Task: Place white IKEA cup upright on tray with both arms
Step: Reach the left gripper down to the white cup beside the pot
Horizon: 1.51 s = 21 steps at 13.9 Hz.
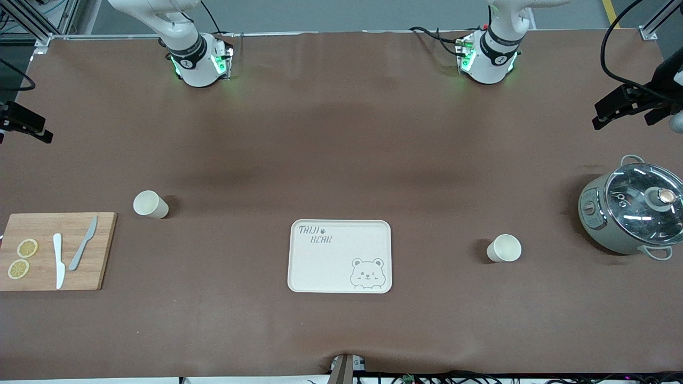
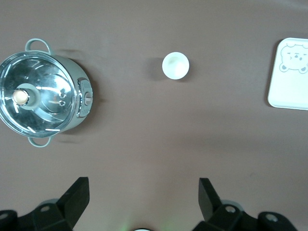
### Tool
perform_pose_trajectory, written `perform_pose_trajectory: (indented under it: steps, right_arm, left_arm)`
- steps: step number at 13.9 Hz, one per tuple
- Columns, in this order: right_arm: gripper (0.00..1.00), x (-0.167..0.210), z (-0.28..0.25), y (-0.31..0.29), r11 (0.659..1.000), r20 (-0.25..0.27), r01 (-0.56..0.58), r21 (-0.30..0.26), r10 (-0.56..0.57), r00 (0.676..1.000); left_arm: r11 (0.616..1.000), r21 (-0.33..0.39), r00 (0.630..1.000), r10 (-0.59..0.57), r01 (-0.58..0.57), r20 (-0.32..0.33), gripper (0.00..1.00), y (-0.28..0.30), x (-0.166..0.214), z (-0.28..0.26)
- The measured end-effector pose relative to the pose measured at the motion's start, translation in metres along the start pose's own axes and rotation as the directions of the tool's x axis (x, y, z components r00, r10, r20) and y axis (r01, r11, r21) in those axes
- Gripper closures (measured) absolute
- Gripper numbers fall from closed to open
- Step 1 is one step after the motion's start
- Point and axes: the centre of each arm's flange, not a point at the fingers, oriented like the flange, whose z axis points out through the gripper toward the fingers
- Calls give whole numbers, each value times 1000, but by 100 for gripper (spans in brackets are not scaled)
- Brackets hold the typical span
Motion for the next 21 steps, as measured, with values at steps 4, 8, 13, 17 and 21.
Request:
perform_pose_trajectory:
  steps: [4, 8, 13, 17, 21]
  right_arm:
    - [0, 0, 0, 0, 1000, 0, 0, 0, 0, 1000]
    - [0, 0, 0, 0, 1000, 0, 0, 0, 0, 1000]
    - [0, 0, 0, 0, 1000, 0, -1, 0, 1, 1000]
    - [0, 2, 3, 0, 1000, 4, 0, -1, 0, 1000]
    - [0, 4, 5, 0, 1000, 2, 1, -2, -1, 1000]
  left_arm:
    - [1000, 3, 1000, -2, 2, 1, 0, -1, 0, 0]
    - [1000, -2, 999, -25, 25, -27, 0, -12, 22, 17]
    - [998, -10, 997, -61, 60, -39, 0, -30, 78, 83]
    - [997, -12, 997, -75, 75, -12, 0, -24, 108, 139]
    - [992, -18, 992, -129, 129, -4, 0, -4, 134, 195]
